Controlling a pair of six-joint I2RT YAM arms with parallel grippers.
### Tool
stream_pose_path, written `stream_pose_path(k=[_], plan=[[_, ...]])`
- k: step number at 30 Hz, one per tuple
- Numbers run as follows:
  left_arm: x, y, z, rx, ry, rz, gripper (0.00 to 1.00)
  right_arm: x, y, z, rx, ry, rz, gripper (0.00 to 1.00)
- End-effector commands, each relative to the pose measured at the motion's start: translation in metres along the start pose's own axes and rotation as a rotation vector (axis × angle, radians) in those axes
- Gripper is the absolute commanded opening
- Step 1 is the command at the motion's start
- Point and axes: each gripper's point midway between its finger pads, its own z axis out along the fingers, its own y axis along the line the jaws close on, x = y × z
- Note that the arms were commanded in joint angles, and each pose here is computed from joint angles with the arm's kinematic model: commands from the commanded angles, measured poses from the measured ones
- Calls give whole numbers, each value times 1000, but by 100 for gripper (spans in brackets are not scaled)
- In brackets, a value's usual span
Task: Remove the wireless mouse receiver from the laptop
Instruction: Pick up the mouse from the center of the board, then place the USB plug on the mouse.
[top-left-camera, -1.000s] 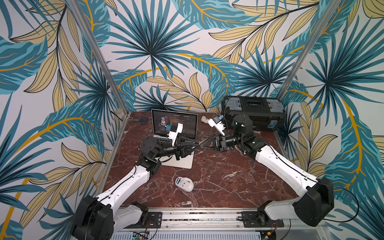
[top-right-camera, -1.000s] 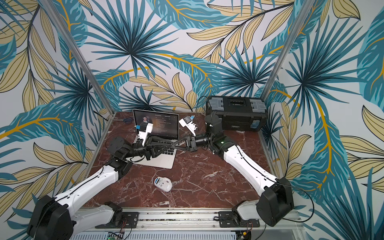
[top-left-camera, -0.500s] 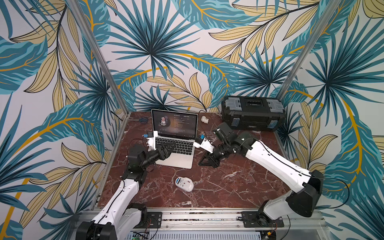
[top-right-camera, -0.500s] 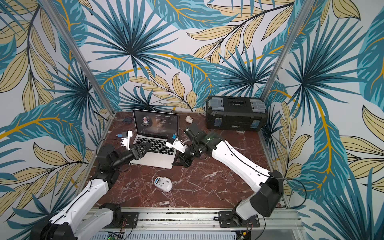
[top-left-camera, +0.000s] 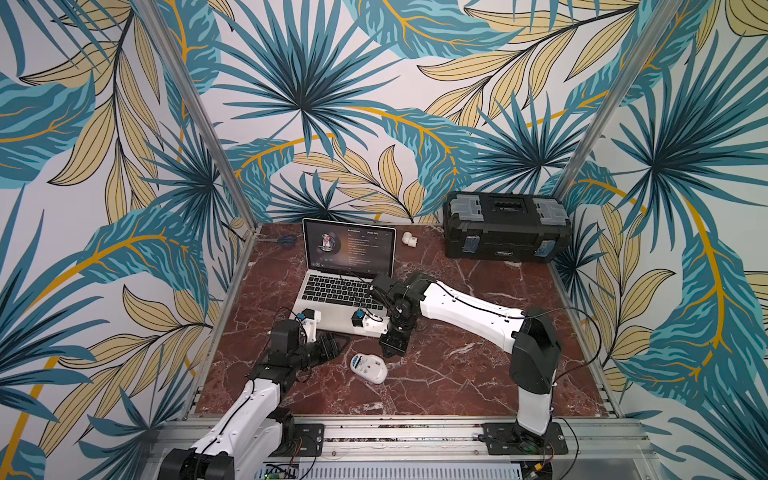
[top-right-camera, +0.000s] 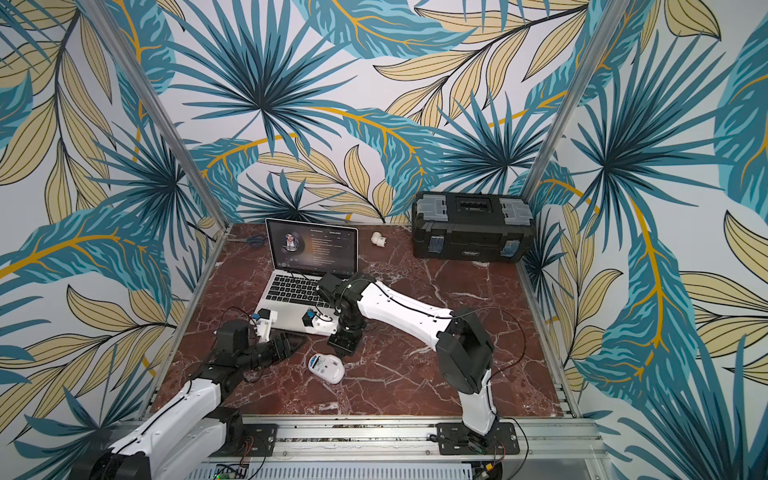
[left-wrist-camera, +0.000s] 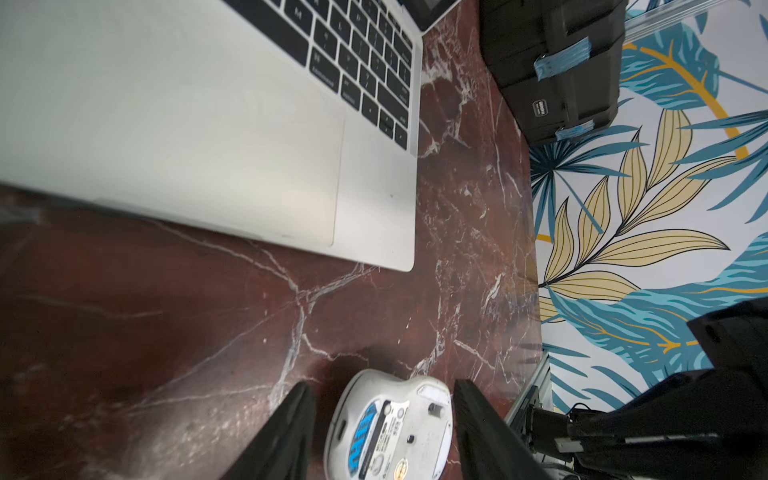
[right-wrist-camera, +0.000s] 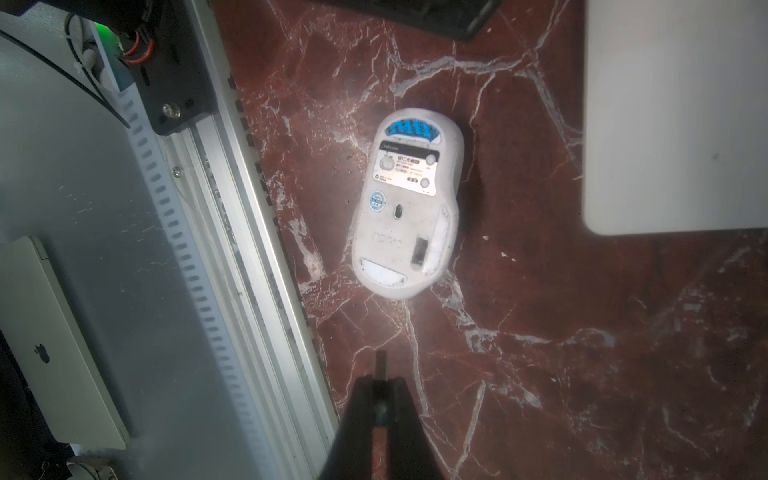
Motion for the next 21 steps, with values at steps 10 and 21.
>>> stream_pose_path(k=[10, 21], plan=[[24, 14, 19, -10, 82, 13, 58, 1, -6, 37, 37, 108, -1, 0], [31, 15, 23, 1, 114, 29, 56, -6, -12, 52, 53, 102, 7, 0]])
